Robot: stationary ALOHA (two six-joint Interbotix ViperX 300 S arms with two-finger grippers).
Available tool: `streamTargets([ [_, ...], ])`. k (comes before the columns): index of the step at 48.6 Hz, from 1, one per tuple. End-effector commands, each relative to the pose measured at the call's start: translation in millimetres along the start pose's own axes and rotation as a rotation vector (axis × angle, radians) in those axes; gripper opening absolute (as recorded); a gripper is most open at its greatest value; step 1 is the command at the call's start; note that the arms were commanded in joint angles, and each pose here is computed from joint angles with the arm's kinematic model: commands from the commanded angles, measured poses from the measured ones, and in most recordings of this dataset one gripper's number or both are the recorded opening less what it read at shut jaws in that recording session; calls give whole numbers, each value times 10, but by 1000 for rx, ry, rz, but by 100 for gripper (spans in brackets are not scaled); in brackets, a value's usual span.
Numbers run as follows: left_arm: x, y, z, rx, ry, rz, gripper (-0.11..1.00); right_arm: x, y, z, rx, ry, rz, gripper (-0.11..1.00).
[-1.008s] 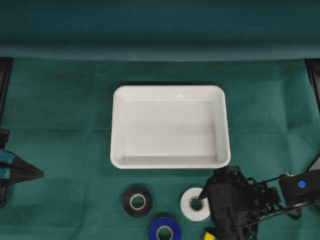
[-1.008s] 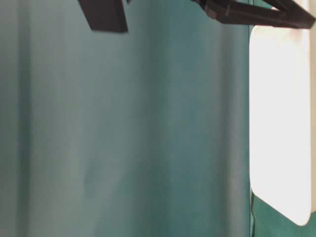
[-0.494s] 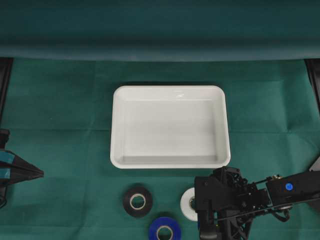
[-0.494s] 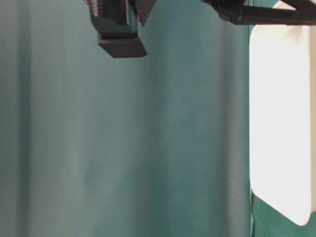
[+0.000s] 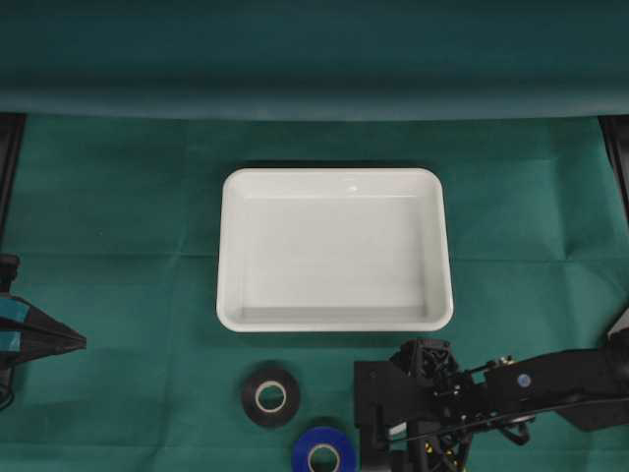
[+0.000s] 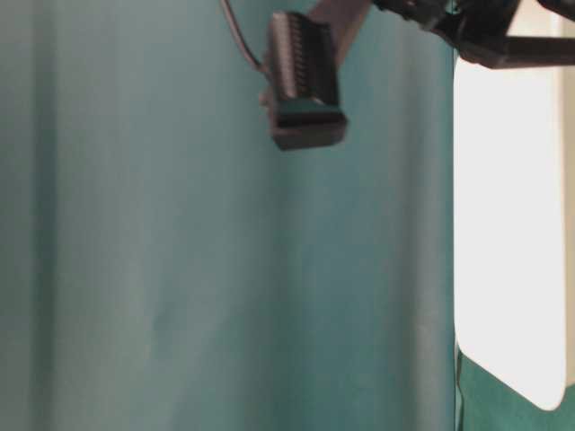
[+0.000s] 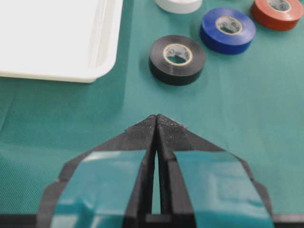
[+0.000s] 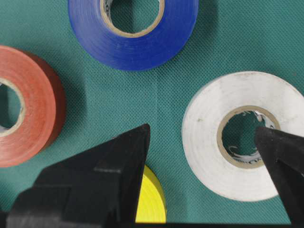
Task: Put the tape into the white case with the right arm.
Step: 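Close the right gripper on the white tape roll's inner edge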
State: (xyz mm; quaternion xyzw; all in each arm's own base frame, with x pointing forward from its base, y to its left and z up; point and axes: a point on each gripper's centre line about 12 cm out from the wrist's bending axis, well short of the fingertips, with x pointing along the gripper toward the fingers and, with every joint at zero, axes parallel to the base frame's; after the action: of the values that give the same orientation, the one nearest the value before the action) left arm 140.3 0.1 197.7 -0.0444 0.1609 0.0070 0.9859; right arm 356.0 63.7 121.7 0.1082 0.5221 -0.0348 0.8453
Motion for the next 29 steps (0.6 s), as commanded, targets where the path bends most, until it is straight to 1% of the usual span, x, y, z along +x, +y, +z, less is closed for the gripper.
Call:
streamTargets([
  [1, 1, 1, 42, -2, -12, 2, 0, -11, 41, 85, 2, -20, 9, 66],
  [11, 2, 5, 25, -1, -17, 3, 0, 109, 24, 35, 0, 6, -1, 66],
  [23, 4, 12, 17, -3, -18, 8, 0, 110, 31, 46, -10, 1, -2, 65],
  [27, 4, 14, 17, -6, -18, 9, 0, 109, 33, 52, -10, -1, -1, 62],
  [29, 4, 12, 17, -4, -18, 8, 0, 109, 27, 52, -9, 0, -3, 58],
])
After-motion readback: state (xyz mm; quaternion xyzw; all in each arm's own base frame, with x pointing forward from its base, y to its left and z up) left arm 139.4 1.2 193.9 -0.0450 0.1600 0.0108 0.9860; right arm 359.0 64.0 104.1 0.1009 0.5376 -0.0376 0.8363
